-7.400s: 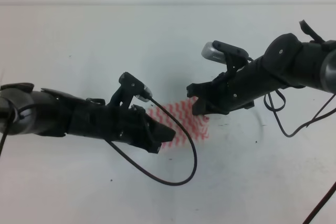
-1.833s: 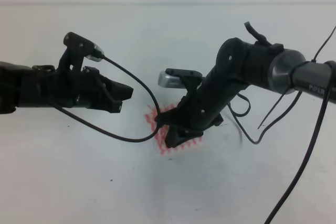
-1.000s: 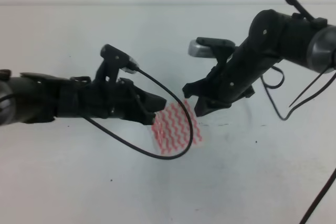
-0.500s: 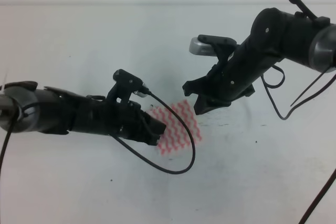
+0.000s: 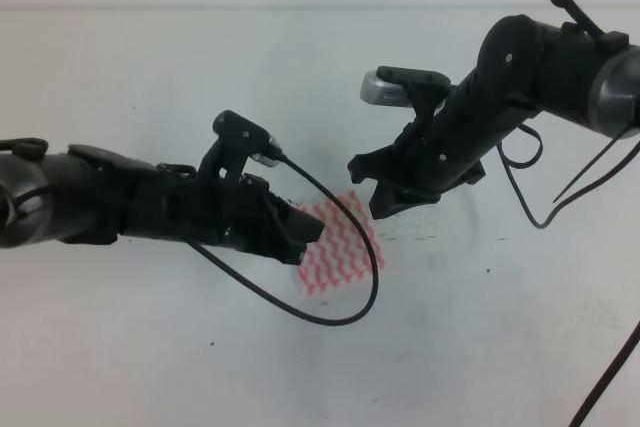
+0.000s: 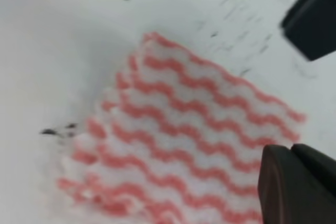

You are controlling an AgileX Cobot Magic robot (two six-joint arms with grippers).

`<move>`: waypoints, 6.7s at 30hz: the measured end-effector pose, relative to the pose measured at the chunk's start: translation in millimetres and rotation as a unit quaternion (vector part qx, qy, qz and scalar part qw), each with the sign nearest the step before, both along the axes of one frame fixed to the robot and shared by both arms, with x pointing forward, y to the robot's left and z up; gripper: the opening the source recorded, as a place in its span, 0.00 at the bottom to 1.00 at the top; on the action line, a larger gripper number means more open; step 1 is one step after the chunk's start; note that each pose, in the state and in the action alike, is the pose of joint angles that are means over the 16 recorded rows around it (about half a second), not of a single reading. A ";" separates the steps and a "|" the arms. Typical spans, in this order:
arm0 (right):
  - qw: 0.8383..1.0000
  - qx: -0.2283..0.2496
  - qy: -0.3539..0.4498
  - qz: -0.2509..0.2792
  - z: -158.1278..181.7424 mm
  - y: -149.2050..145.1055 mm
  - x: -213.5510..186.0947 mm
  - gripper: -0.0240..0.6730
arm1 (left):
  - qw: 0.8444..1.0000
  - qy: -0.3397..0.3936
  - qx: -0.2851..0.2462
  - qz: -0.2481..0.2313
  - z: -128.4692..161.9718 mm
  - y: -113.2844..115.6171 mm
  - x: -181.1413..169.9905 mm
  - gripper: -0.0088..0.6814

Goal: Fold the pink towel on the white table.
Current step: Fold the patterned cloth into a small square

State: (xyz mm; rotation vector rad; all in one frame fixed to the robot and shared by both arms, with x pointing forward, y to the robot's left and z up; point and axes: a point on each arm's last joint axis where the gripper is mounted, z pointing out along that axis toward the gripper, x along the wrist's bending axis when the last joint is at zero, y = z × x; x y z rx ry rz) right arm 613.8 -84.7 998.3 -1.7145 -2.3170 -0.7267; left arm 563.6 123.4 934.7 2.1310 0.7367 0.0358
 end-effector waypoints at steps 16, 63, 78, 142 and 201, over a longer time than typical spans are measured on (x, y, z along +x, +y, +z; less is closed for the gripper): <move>1.000 0.002 -0.003 0.000 1.2 0.1 0.1 0.03 | 0.998 0.062 0.001 -0.026 -18.4 -2.4 -6.6 0.01; 0.997 0.001 -0.046 -0.059 22.2 -38.1 16.8 0.03 | 1.000 -0.016 -0.016 0.012 2.3 -34.0 36.4 0.01; 0.997 -0.002 -0.045 -0.064 25.4 -44.2 17.2 0.03 | 1.000 0.011 -0.005 -0.018 -28.7 -46.4 31.7 0.01; 0.997 -0.007 -0.037 -0.061 21.3 -44.1 17.1 0.03 | 0.984 0.075 -0.033 -0.161 -19.8 -60.8 24.2 0.01; 0.997 -0.008 -0.038 -0.060 21.4 -44.3 17.1 0.03 | 0.988 0.074 0.037 -0.127 -12.3 -67.4 42.0 0.01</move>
